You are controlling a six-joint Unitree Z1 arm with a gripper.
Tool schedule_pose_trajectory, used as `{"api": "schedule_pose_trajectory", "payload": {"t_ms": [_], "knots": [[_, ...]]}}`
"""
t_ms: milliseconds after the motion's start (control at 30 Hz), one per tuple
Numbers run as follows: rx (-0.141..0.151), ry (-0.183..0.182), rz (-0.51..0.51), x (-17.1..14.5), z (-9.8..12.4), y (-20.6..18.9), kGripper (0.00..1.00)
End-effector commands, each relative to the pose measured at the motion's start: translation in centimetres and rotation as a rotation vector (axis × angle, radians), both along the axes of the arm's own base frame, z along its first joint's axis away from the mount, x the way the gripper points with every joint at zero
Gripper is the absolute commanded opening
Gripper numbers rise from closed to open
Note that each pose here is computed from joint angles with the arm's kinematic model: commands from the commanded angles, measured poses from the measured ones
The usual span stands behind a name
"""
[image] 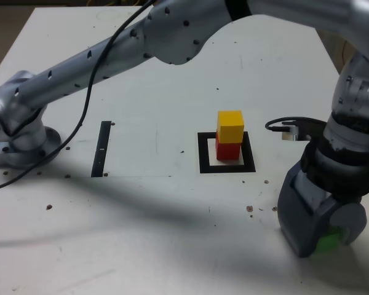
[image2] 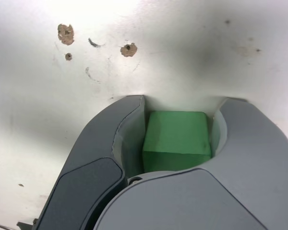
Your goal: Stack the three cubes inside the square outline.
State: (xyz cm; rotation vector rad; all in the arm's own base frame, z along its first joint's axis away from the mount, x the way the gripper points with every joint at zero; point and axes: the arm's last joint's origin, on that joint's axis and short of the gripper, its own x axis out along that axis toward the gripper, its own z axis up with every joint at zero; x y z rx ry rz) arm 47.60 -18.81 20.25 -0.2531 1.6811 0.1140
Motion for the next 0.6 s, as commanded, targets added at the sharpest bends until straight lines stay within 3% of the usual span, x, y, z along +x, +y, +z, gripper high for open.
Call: {"api": "schedule_pose_trajectory", "payload": {"t_ms": [0, 233, 433, 567], "knots": [[-0.003, -0.007, -0.023, -0.2, 0.4, 0.0, 0.22], [-0.012, -0.016, -0.095, -1.2, 2.7, 0.3, 0.18], [-0.014, -0.029, -0.202, -3.4, 6.4, 1.1, 0.18], [0.029, -0.068, -0.298, -6.3, 10.3, 2.7, 0.19]]}}
